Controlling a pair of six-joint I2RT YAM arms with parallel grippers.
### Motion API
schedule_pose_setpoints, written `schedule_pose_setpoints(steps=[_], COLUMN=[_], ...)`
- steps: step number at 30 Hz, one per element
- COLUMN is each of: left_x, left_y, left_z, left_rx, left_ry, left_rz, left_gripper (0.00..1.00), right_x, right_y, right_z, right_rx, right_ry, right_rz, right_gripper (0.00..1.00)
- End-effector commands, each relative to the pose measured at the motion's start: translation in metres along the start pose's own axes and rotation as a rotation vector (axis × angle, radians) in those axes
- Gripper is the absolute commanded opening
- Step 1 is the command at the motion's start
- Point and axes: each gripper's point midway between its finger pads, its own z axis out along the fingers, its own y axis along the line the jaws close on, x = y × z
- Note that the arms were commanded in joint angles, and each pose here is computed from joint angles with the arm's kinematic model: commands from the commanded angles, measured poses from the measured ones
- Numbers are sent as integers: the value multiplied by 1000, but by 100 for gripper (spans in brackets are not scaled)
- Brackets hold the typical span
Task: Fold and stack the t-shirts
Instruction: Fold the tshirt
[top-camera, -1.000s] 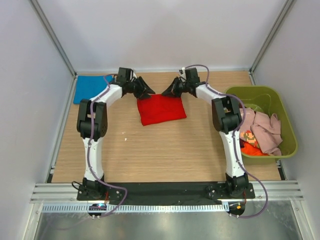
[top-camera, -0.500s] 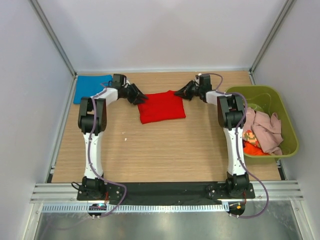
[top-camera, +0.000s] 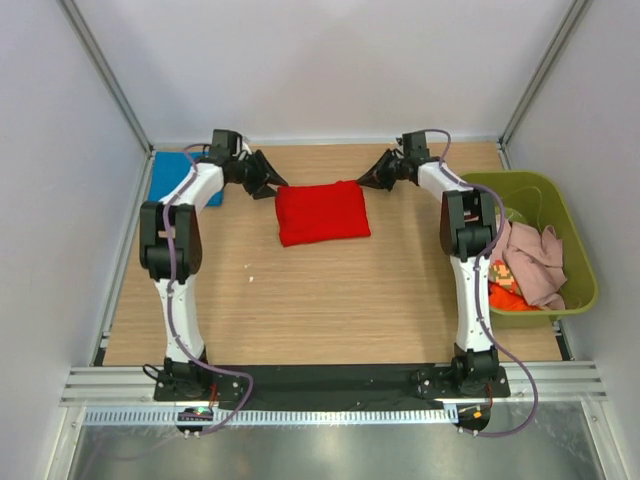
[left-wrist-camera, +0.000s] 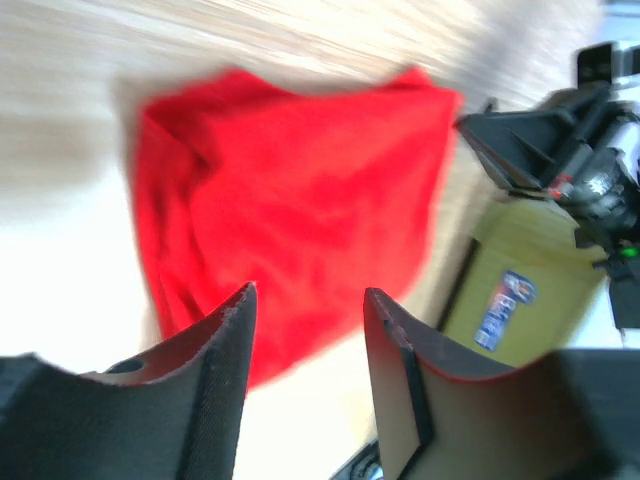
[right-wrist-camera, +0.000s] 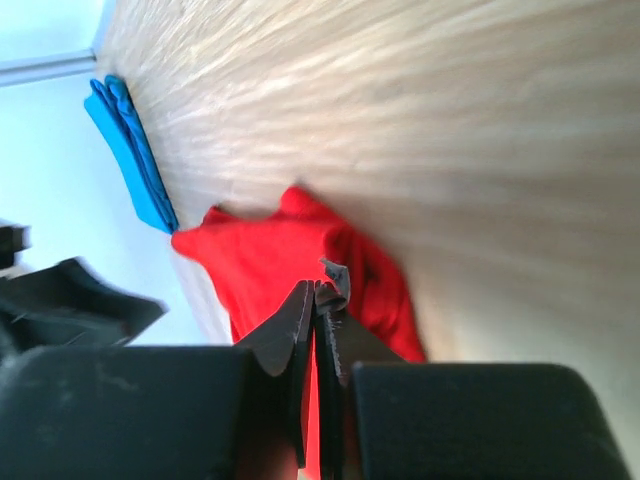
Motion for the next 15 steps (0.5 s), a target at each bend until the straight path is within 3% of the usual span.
schedule_pose_setpoints(steps=[1,5,9,15], left_x=[11,41,66,94], left_y=[-39,-29,-15,43], left_z=[-39,-21,0,17], left_rx=[66,92,87,-35], left_ry=[-27,37,95,148], left_rz=[50,-7,-53,-93], left_gripper=[46,35,31,22], right_x=[9,43,72,78], right_y=[64,71,55,-18], right_z=[-46,-46,-35,-34], right_rx=[-3,4,12,170], right_ry=[-6,65,135,156], right_rz=[-137,-171,-161,-113], right_gripper=[11,13,15,15])
